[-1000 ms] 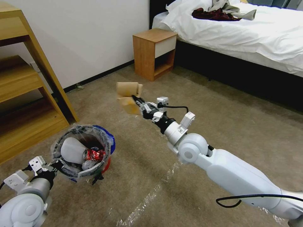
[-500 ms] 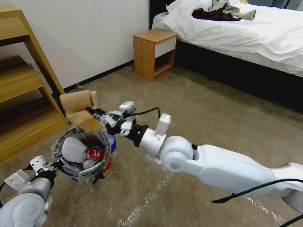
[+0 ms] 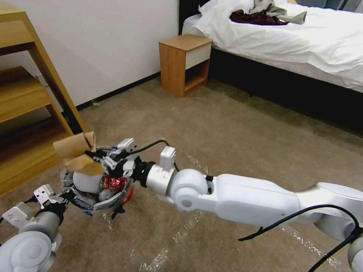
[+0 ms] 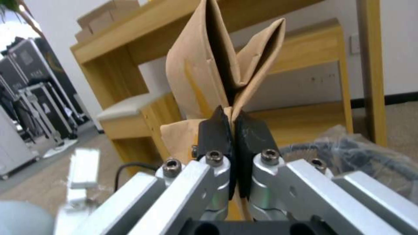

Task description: Pick up the trash bin and place the garbage on the floor into it.

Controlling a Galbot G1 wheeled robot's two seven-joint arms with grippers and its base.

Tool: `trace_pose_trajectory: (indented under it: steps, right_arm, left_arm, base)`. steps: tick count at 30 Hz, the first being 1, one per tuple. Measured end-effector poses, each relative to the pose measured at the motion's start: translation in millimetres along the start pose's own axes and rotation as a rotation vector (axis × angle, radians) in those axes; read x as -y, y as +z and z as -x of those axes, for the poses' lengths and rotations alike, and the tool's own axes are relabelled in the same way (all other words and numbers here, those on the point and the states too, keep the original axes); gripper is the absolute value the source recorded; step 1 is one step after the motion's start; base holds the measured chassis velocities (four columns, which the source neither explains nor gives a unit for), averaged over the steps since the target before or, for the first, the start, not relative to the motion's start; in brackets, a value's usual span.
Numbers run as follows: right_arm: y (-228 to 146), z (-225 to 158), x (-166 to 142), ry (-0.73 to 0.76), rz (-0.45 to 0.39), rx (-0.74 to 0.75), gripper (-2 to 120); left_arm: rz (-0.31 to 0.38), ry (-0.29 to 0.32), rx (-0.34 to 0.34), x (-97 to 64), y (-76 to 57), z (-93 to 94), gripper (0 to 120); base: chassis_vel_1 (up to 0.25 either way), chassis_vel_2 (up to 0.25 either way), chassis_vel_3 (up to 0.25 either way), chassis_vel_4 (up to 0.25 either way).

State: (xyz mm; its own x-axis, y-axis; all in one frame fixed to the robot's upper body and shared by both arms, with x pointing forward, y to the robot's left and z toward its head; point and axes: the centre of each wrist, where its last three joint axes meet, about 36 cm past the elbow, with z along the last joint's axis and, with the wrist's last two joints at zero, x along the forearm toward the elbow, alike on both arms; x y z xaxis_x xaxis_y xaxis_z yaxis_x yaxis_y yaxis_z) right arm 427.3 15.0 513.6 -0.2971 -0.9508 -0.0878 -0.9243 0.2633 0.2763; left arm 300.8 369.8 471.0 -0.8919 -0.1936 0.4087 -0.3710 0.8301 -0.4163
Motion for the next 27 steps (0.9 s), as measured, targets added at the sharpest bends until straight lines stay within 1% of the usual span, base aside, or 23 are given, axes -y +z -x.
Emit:
trace_pose_trajectory:
  steps: [10,27]
  right_arm:
    - [19.2,9.0,7.8,0.012,-0.018,-0.029,1]
    - [35.8,7.6,23.0,0.036,-0.066,-0.045,1]
  left_arm:
    - [-0.002,0.002,0.002,0.3,0.6,-1.1,1]
    - [0.000,0.007,0.009,1.7,-0.4,-6.1,1]
  base:
    - [0.000,0.000,0.000,0.000]
    - [0.000,0.000,0.000,0.000]
